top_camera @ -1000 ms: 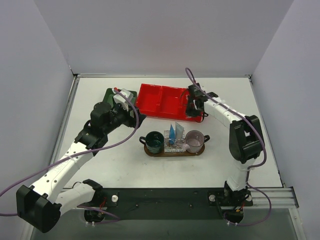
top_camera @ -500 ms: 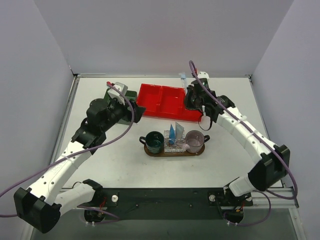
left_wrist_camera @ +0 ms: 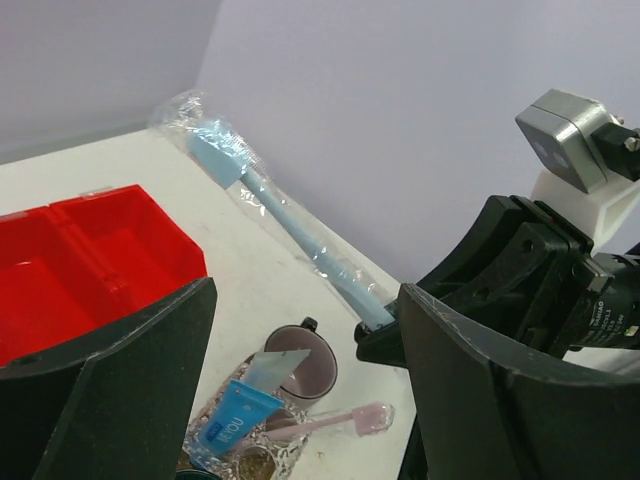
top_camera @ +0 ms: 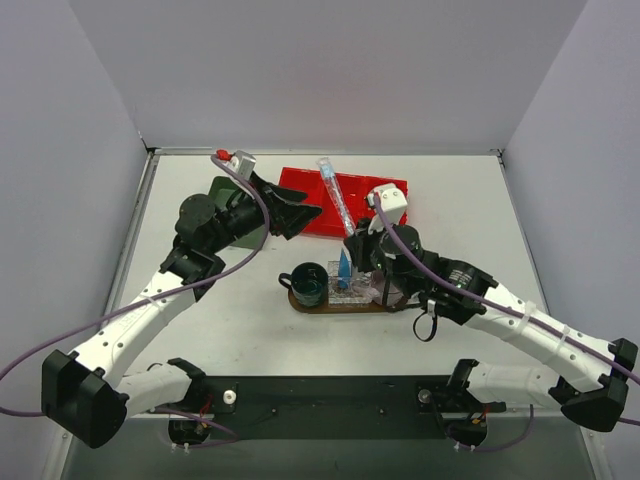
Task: Prepare toiletry sets of a toothbrush and toothpaste on the tray
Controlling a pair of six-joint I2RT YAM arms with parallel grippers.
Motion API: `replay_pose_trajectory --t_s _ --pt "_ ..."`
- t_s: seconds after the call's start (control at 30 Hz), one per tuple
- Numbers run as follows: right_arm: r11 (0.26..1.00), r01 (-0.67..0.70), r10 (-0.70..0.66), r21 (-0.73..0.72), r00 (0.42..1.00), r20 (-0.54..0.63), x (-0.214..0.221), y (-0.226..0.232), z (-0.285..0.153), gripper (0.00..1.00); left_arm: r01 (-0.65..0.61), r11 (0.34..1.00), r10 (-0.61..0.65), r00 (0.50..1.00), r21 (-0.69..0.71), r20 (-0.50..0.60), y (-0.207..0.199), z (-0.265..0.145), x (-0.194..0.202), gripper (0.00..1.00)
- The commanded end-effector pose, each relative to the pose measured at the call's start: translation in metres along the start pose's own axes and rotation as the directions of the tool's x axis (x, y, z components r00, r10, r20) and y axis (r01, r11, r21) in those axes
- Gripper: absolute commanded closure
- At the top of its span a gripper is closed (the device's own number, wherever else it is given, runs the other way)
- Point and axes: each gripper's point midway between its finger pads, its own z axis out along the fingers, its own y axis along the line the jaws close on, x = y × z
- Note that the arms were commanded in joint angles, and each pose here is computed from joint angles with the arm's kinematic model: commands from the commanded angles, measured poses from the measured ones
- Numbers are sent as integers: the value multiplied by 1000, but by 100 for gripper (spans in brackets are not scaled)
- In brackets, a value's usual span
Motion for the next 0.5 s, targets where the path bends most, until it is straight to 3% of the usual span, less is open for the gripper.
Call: replay_pose_trajectory --t_s 0.0,0.33,0.43,0.47 --pt "1000 11 -13 19 993 121 -16 16 -6 100 -17 986 14 1000 168 21 -40 -2 -10 16" --pt "995 89 -94 33 983 157 -19 44 -11 100 72 990 -67 997 121 -49 -24 7 13 20" --pt "995 97 -101 33 983 153 -17 46 -10 100 76 989 -70 996 124 -50 -24 7 13 31" --pt "994 102 -106 35 983 150 -16 47 -10 100 76 990 -71 996 122 -49 -24 7 13 40"
